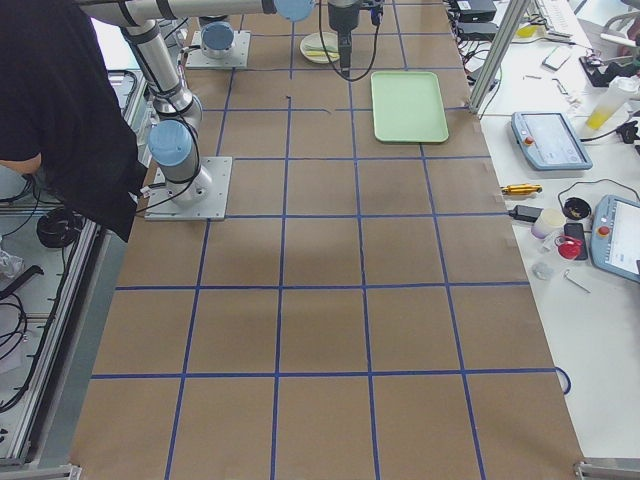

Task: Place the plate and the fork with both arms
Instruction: 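Lower the left gripper to the rim of the white plate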

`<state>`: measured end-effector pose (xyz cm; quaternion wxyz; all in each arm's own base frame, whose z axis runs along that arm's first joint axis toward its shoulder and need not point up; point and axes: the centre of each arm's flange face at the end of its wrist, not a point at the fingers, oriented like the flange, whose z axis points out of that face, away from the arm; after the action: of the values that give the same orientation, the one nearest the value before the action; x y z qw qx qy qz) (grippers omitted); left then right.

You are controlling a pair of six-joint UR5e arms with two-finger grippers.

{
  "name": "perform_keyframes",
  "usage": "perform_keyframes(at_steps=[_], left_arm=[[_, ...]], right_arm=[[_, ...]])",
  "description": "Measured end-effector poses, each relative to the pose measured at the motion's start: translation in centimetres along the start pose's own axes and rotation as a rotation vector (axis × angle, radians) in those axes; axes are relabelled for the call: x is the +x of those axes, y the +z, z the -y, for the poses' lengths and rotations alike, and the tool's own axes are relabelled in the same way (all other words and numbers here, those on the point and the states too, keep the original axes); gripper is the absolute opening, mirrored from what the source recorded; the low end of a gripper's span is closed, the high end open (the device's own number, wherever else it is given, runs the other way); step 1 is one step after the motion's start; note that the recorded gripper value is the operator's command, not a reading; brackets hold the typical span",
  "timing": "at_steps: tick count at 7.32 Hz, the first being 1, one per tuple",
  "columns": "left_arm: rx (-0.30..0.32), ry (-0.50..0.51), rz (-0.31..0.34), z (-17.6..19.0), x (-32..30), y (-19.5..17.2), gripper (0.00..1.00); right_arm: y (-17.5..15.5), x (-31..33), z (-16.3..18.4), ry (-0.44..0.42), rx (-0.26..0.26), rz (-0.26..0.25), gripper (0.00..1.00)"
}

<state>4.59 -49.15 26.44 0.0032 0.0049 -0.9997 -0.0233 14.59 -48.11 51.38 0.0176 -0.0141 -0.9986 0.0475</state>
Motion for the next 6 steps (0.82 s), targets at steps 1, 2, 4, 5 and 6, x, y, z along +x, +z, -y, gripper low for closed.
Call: perform_keyframes(at_steps=[1, 2, 4, 5, 6], left_arm=[[-0.018, -0.006, -0.009, -0.4, -1.2, 2.5, 0.90], [-0.036, -0.012, -0.018, -0.8, -2.2, 4.4, 0.80], [-0.072, -0.031, -0.041, -1.8, -4.3, 7.0, 0.53], [-0.075, -0.037, -0.048, -2.0, -4.7, 7.6, 0.39], [-0.077, -0.040, -0.055, -2.1, -4.7, 8.0, 0.31]], right_arm=[[0.0, 0.0, 0.0, 0.000, -0.001, 0.000, 1.00], [0.1, 0.0, 0.0, 0.000, -0.001, 0.000, 1.00], [0.1, 0.0, 0.0, 0.002, -0.001, 0.001, 1.00], [0.1, 0.0, 0.0, 0.002, -0.001, 0.001, 1.00], [0.1, 0.0, 0.0, 0.003, -0.001, 0.001, 1.00]])
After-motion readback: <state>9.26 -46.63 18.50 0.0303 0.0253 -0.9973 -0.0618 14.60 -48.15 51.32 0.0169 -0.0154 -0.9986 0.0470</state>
